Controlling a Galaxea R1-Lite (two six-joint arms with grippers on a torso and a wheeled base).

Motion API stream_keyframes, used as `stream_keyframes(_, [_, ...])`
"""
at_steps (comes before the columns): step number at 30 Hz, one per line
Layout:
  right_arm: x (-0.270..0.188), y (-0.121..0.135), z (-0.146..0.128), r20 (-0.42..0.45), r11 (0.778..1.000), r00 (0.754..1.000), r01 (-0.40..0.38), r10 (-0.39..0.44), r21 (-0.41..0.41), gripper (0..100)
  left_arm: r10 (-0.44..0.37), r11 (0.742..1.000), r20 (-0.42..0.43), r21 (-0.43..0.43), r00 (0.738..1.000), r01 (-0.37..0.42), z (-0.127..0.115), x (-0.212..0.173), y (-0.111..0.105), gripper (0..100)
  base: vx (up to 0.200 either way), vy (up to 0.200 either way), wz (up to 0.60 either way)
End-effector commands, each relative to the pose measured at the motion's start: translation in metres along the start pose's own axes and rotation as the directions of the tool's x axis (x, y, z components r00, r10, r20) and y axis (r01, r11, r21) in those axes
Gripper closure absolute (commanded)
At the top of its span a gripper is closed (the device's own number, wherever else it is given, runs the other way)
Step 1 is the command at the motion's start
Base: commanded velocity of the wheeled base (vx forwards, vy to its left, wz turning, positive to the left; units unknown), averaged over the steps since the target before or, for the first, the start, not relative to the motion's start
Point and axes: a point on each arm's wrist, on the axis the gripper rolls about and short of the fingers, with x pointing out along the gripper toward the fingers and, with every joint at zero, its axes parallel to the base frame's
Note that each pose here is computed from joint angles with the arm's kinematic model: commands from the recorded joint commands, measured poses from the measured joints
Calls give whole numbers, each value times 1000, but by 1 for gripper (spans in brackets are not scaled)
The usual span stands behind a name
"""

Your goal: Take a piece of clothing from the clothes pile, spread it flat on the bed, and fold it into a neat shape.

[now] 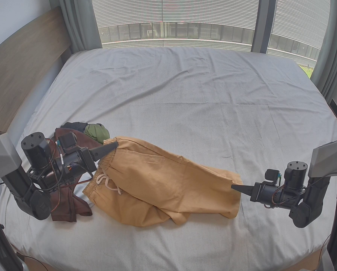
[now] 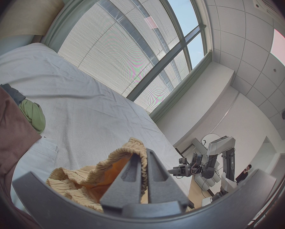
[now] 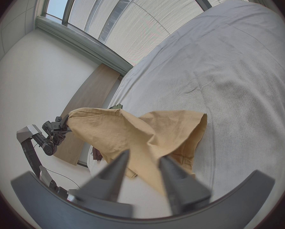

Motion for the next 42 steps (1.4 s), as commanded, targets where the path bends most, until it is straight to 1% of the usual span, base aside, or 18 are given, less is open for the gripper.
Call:
stream_keyframes(1, [7, -6, 0, 2, 1000, 1000, 1, -1, 1, 0, -6, 1000, -3, -1, 1000, 6, -1, 1, -2, 100, 0, 0, 0])
stream_keyframes(6, [13, -4, 6, 20, 1000, 1000, -16, 17, -12, 0, -11, 1000, 1, 6, 1000, 11, 1, 1, -4, 100, 0, 0, 0])
stream_keyframes(18, [32, -6, 0, 1, 999, 999, -46, 46, -24, 0, -13, 1000, 1, 13, 1000, 13, 1, 1, -5, 100, 0, 0, 0])
stream_keyframes(25, [47, -4, 3, 16, 997, 997, -72, 72, -27, 0, -13, 1000, 1, 13, 1000, 13, 1, 1, -5, 100, 0, 0, 0])
stream_keyframes(31, [51, -4, 9, 40, 997, 996, -75, 76, -36, 0, -13, 1000, 1, 13, 1000, 13, 1, 1, -5, 100, 0, 0, 0])
stream_keyframes(36, [57, -11, 10, 63, 998, 997, -51, 53, -22, 0, -18, 1000, -2, 13, 1000, 19, 0, 1, -6, 100, 0, 0, 0])
stream_keyframes(42, [61, -10, 13, 78, 998, 995, -61, 61, 0, 0, -19, 1000, -7, 10, 1000, 19, -1, 1, -7, 100, 0, 0, 0])
